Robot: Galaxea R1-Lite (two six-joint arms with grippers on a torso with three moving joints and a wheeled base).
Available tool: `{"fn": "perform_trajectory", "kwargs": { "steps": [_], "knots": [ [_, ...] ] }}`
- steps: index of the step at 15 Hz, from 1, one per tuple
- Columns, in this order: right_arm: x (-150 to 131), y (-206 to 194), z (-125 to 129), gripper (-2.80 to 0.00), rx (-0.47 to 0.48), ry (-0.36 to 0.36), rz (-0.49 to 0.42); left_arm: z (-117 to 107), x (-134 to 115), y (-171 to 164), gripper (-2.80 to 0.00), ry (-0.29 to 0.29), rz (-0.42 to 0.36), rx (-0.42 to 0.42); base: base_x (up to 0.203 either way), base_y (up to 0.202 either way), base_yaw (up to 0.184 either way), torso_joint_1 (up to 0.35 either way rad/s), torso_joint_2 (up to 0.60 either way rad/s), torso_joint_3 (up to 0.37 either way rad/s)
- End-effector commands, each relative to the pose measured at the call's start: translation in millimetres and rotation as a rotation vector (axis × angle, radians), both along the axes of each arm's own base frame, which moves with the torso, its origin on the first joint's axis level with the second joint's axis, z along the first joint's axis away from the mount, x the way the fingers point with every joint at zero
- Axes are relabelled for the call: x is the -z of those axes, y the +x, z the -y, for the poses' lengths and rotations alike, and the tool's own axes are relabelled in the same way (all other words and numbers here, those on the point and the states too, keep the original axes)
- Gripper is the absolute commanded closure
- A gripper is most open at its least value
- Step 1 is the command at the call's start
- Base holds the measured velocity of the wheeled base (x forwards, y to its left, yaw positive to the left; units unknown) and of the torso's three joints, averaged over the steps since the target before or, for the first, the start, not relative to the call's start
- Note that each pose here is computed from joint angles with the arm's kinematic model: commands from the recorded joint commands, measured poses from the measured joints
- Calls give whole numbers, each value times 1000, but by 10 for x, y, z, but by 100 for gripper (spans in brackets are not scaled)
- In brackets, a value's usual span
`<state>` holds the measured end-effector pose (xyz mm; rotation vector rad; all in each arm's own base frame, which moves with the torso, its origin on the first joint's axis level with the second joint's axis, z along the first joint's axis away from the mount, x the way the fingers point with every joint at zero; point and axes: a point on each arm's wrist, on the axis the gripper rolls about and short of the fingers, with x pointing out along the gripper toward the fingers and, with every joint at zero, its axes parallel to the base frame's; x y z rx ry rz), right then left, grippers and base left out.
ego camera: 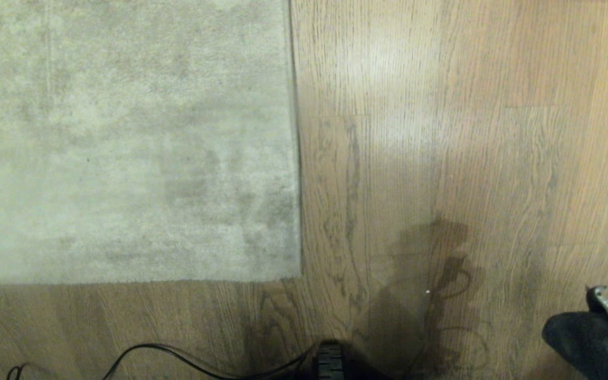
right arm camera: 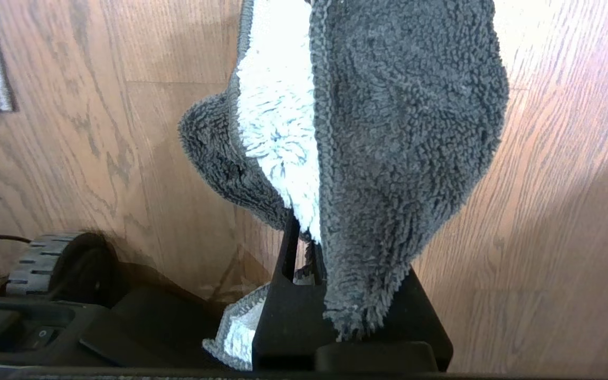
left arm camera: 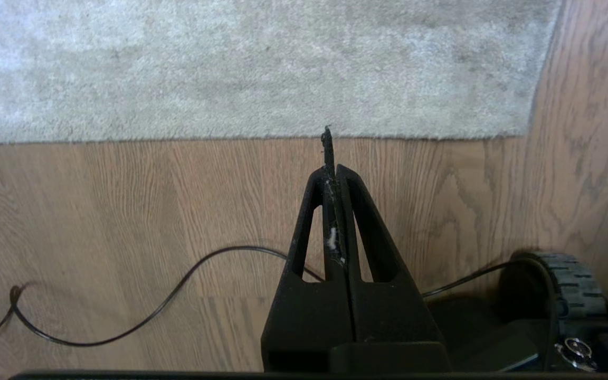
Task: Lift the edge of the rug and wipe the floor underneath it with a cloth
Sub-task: Lift up the carpet
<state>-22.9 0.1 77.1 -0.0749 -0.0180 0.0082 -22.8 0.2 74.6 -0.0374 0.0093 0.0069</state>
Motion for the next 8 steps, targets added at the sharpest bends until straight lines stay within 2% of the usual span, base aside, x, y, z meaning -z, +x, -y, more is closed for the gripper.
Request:
{"fn": "perform_trajectory", "kwargs": {
  "steps": [1,6,8],
  "knots": [
    [-1,1,0,0,0,0,-1,0,-11,12,0,1,-26,1,0,0,0,0,0,0],
    [-1,1,0,0,0,0,-1,0,-35,134,0,4,-186,13,0,0,0,0,0,0],
    [-1,1,0,0,0,0,-1,0,-41,206,0,11,-276,55,0,0,0,0,0,0]
  ]
}}
